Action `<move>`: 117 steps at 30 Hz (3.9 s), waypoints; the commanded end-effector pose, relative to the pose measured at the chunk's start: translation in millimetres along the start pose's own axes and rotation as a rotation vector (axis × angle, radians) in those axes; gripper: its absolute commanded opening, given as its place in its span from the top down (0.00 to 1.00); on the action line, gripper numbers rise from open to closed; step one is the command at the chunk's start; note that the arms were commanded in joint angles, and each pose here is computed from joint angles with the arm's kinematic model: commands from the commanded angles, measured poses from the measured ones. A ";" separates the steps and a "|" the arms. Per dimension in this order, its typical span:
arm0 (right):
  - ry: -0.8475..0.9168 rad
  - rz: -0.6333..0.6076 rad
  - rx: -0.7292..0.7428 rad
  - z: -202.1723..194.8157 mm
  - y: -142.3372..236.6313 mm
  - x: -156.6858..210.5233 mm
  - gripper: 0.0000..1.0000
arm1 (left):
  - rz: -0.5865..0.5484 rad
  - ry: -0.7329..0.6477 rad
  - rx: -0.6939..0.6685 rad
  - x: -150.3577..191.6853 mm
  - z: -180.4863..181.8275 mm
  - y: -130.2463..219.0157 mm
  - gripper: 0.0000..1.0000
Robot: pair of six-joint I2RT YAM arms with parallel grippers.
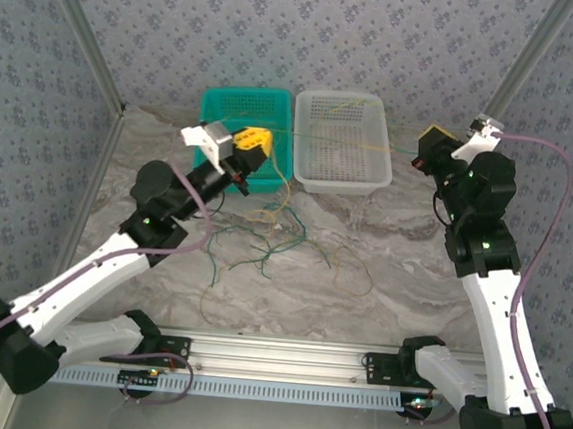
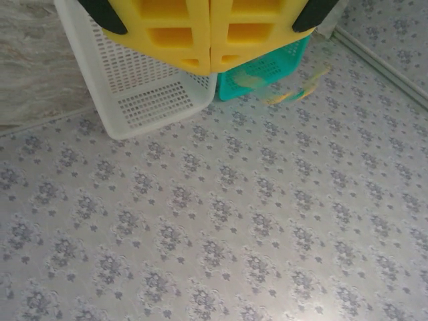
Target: Untangle the cables
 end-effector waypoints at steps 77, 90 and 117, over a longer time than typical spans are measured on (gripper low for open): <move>-0.164 -0.019 0.350 -90.8 27.4 8.3 1.00 | -0.180 -0.001 -0.290 -171.4 239.1 -124.4 1.00; -0.150 -0.013 0.325 -84.6 34.9 8.1 1.00 | 0.496 -0.035 -0.629 18.8 282.9 -142.7 1.00; -0.105 0.007 0.180 -59.0 22.0 5.0 1.00 | 1.267 0.292 -0.848 257.1 272.2 -48.1 0.97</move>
Point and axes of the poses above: each hand's point on the last joint's axis, 136 mm out from that joint toward the fingers, its own y axis back along the fingers, its own z axis along the line the jaws close on, x = y × z, the point moved 6 cm from there along y, back along the fingers, and after that the axes turned 1 degree about y, right-handed, at the moved point
